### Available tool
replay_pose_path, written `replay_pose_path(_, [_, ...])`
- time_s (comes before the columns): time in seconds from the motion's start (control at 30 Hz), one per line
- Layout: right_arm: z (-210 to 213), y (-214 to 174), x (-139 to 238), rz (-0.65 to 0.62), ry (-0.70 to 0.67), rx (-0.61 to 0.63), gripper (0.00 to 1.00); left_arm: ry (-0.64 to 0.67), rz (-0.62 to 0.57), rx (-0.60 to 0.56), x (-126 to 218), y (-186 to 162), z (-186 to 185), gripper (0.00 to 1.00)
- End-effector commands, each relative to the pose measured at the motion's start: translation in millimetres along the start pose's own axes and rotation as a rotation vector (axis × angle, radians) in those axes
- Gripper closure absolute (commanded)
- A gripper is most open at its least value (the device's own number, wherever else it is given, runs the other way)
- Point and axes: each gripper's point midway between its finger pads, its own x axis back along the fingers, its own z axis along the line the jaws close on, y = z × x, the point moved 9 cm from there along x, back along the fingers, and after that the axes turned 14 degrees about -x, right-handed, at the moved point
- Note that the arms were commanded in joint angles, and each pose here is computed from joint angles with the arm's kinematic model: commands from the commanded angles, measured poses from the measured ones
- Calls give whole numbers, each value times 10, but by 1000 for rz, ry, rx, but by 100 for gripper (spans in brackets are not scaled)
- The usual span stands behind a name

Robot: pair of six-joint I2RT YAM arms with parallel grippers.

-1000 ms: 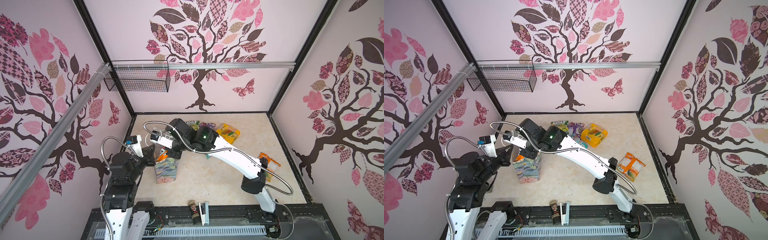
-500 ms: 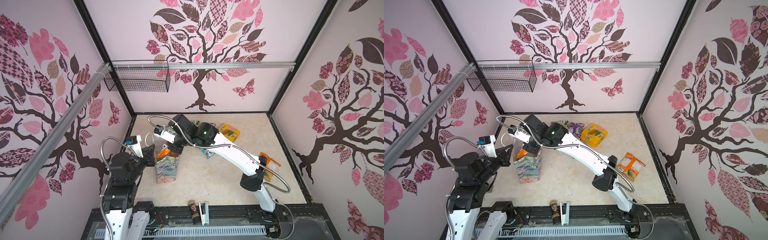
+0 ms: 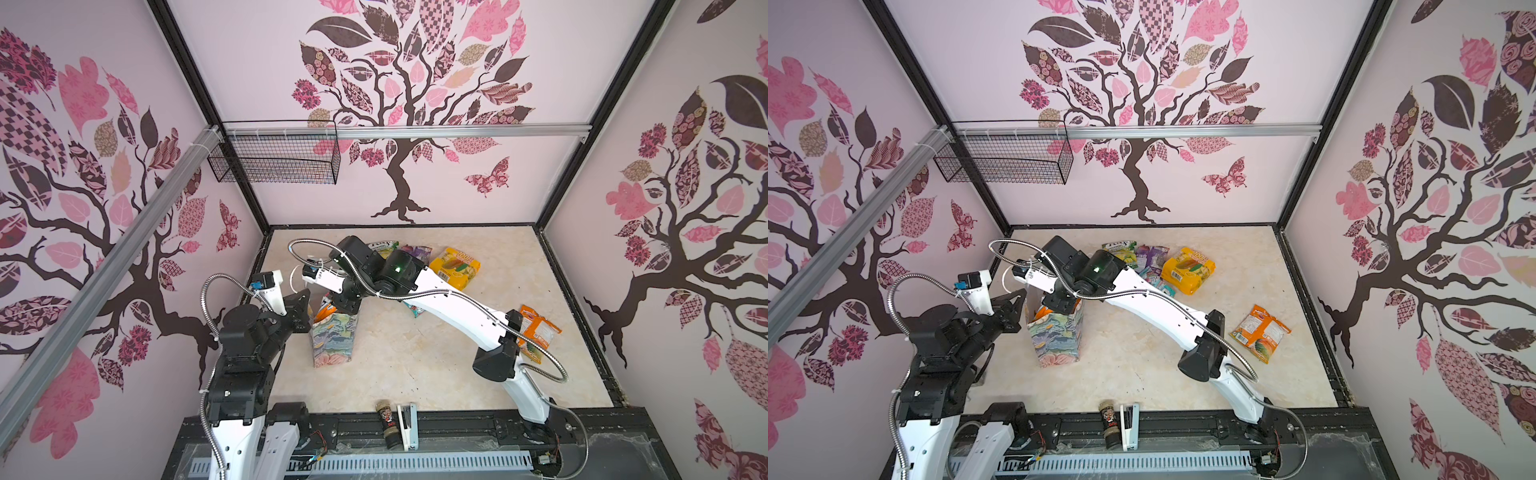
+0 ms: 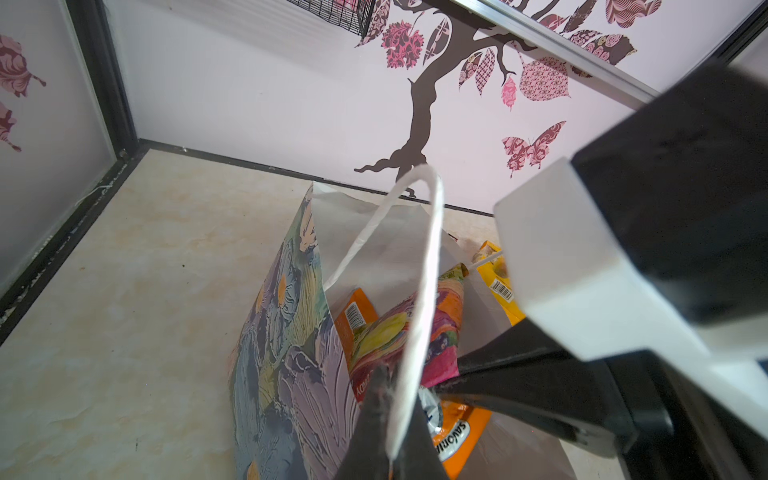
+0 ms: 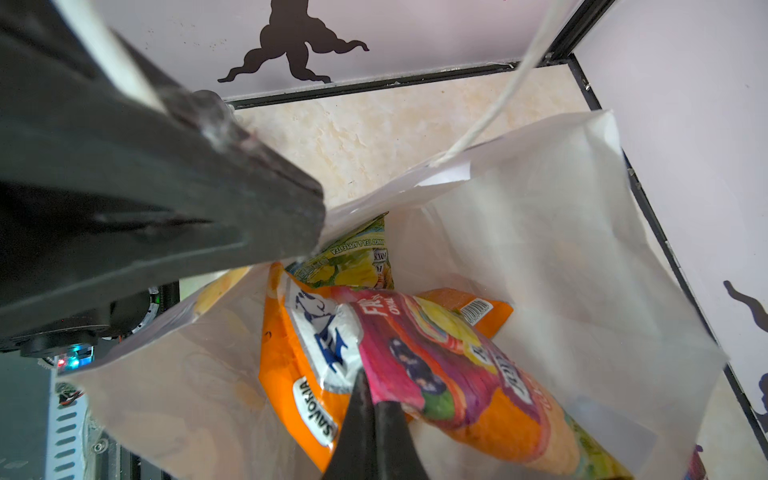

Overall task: Place the snacks into the paper bag
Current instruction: 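Lower the Fox's Fruits packet into the paper bag with the right gripper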

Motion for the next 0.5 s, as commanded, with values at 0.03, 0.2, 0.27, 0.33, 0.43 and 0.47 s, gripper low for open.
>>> replay_pose_path(0.03, [32, 158, 76, -84, 15, 10, 90, 12, -8, 2, -20, -38, 21, 100])
replay_pose_path(0.2, [35, 216, 174, -119, 10, -4, 65, 12, -11, 1, -13, -31, 19, 100])
replay_pose_path(0.27, [40, 239, 212, -133, 9, -12, 63, 13, -9, 2, -16, -36, 22, 100])
replay_pose_path(0.33, [42, 267, 274, -151, 12, -22, 62, 14, -8, 2, -17, -40, 23, 100])
replay_pose_path(0.43, [58, 304, 372, -176, 19, -31, 62, 13, -9, 2, -17, -39, 22, 100])
replay_pose_path(0.47, [57, 312, 396, -182, 19, -34, 61, 12, -12, 0, -13, -29, 19, 100])
